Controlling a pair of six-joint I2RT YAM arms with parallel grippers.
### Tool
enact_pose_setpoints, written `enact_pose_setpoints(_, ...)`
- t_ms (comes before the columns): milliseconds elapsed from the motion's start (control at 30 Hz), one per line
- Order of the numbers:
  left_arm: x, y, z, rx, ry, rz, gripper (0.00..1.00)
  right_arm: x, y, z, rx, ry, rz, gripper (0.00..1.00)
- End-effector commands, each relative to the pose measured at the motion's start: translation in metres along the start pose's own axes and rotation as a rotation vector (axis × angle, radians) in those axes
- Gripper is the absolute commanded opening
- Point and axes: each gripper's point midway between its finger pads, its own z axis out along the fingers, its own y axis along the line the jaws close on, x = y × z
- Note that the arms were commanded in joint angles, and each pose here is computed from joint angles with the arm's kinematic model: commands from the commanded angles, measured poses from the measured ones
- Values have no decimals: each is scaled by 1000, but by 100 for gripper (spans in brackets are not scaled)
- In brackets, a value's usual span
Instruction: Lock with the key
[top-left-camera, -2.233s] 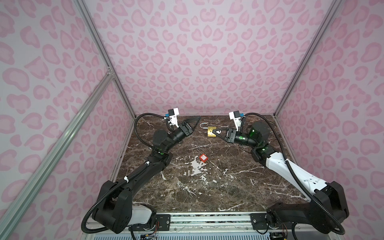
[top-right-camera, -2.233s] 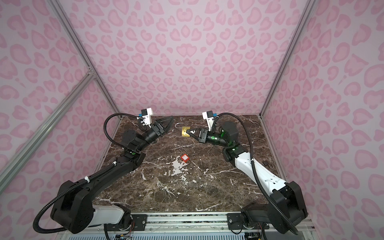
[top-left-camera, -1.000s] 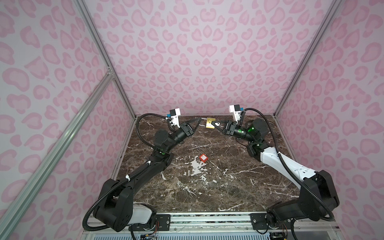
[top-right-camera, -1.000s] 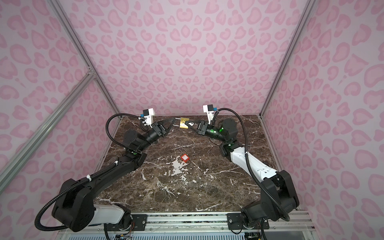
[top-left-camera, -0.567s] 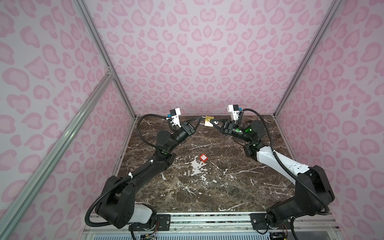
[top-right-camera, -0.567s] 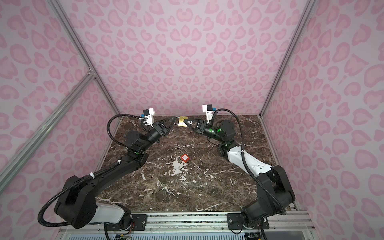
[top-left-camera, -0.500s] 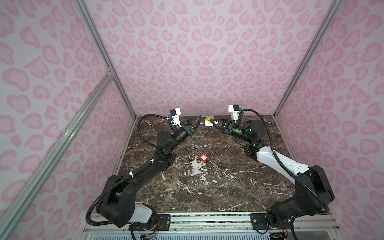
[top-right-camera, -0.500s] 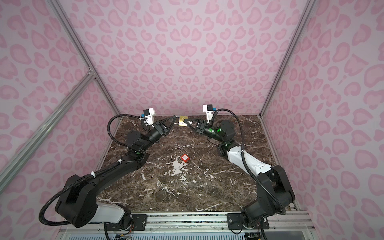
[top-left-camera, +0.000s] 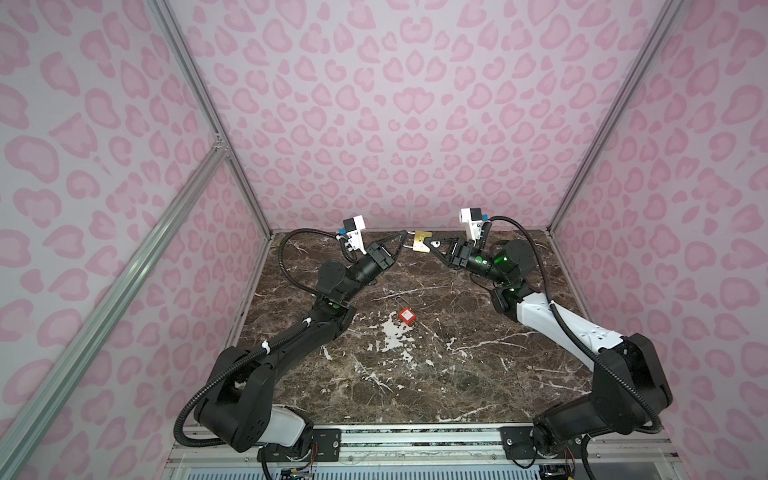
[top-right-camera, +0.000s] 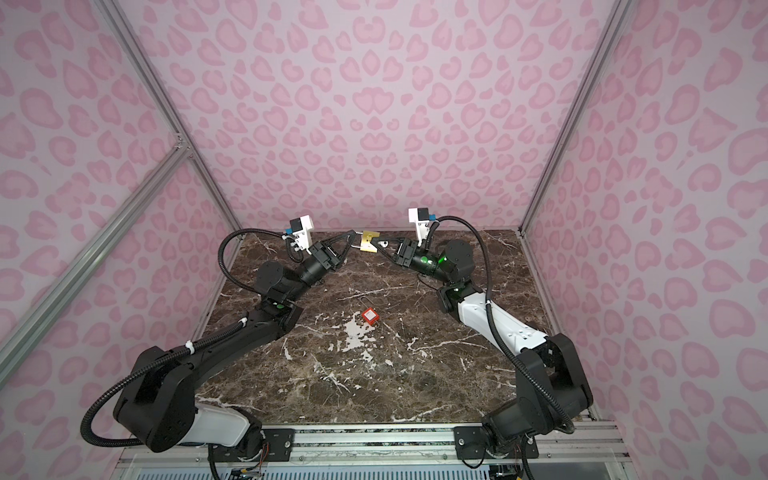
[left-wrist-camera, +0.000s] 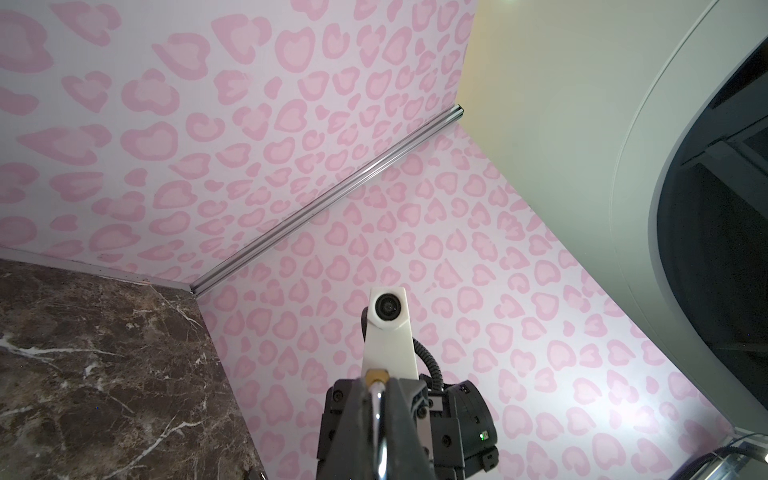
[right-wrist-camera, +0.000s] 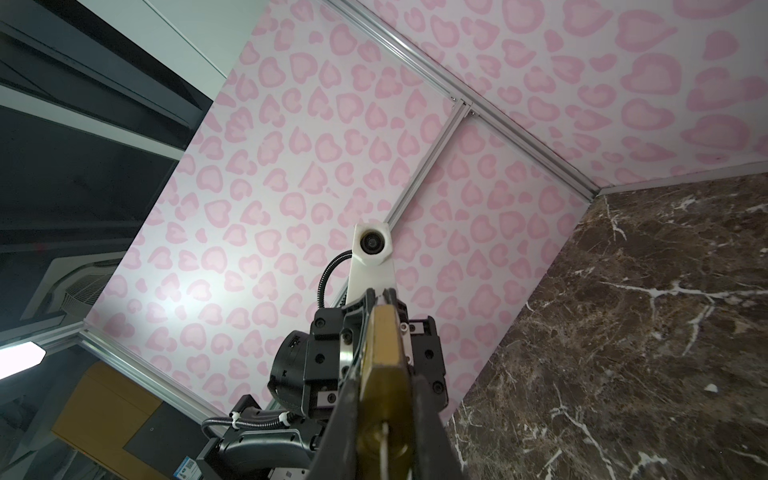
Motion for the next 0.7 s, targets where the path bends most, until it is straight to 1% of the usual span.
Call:
enact_pose_setpoints(0, 22, -10, 1, 40, 120, -3, 4, 0, 9, -4, -29, 11, -50, 0)
enact_pose_setpoints(133, 24, -10, 3, 42, 122, -10, 4, 2, 7, -5, -19, 24, -45, 0)
enact_pose_setpoints(167, 30, -8, 7, 40, 125, -22, 4, 7, 4, -1, -10, 31, -41, 0)
enact_pose_setpoints(267, 65, -12, 32, 92, 229, -38, 3, 33, 13, 33, -38, 101, -67, 0)
enact_pose_setpoints(300, 64, -10, 32, 111, 224, -49, 2, 34, 15, 37, -45, 116, -72, 0)
enact_pose_setpoints(333, 58, -8, 28, 113, 196, -54, 2, 29, 15, 34, -41, 108, -74, 0)
enact_pose_setpoints(400, 38, -1, 14, 80, 125, -55, 4, 11, 11, 13, -10, 46, -92, 0)
enact_pose_setpoints(533, 26, -6, 4, 52, 125, -15, 4, -7, 7, -14, 42, 15, -109, 0)
enact_pose_setpoints(567, 25, -6, 4, 49, 126, -10, 10, -8, 6, -17, 53, 11, -111, 0)
enact_pose_setpoints(600, 25, -6, 3, 49, 124, -4, 20, -9, 4, -19, 61, 5, -112, 0)
enact_pose_setpoints(633, 24, -4, 3, 46, 120, -4, 28, -9, 2, -21, 66, 2, -110, 0)
enact_pose_setpoints(667, 25, -2, 3, 41, 121, -7, 30, -8, 1, -21, 67, 0, -107, 0)
